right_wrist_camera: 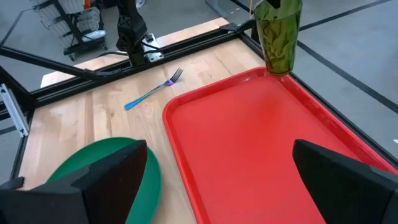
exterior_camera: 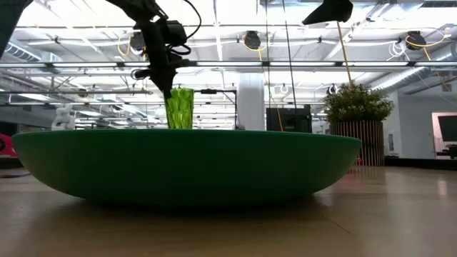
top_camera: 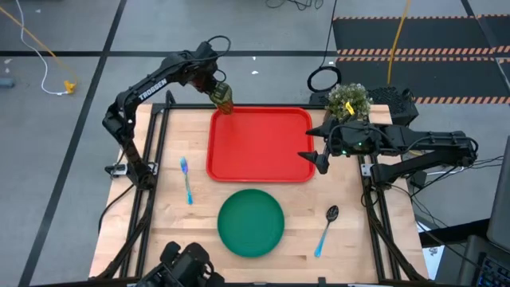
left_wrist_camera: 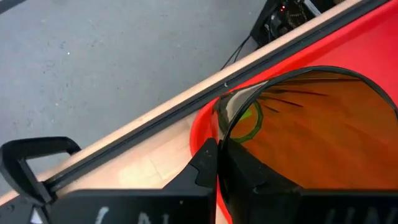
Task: Pick and place plate/cup/fork/spoon on tray
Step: Put the green glass on the orange serving tray
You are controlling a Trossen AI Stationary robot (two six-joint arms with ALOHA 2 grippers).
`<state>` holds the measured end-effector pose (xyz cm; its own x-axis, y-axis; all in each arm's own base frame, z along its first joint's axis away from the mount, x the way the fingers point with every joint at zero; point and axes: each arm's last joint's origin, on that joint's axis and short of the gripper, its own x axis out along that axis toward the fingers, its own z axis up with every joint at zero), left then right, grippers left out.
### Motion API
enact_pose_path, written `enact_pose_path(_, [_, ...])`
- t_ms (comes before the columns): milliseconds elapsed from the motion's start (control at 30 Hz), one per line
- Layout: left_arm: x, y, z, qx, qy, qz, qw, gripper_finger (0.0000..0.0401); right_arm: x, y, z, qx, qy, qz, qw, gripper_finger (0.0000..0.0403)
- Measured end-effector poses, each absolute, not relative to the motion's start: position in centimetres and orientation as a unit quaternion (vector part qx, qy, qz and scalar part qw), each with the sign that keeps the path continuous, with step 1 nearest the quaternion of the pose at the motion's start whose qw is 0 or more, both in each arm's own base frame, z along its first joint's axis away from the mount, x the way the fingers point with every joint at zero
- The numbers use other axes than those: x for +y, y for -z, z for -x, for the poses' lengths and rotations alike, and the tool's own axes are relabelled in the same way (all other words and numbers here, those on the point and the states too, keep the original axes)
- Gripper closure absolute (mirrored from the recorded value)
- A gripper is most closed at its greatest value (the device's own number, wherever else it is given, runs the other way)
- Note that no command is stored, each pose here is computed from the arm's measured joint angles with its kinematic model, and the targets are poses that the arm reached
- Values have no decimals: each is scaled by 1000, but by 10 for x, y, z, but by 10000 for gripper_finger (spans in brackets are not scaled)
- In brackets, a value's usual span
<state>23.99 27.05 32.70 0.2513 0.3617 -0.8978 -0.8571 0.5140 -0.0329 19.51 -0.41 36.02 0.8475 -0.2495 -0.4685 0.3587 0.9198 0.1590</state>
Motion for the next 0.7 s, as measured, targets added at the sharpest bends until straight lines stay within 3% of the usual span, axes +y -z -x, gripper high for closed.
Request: enact_pose_path(700, [280, -301, -246, 486, -392, 309, 718, 394, -5, -361, -196, 218, 170, -116, 954, 9])
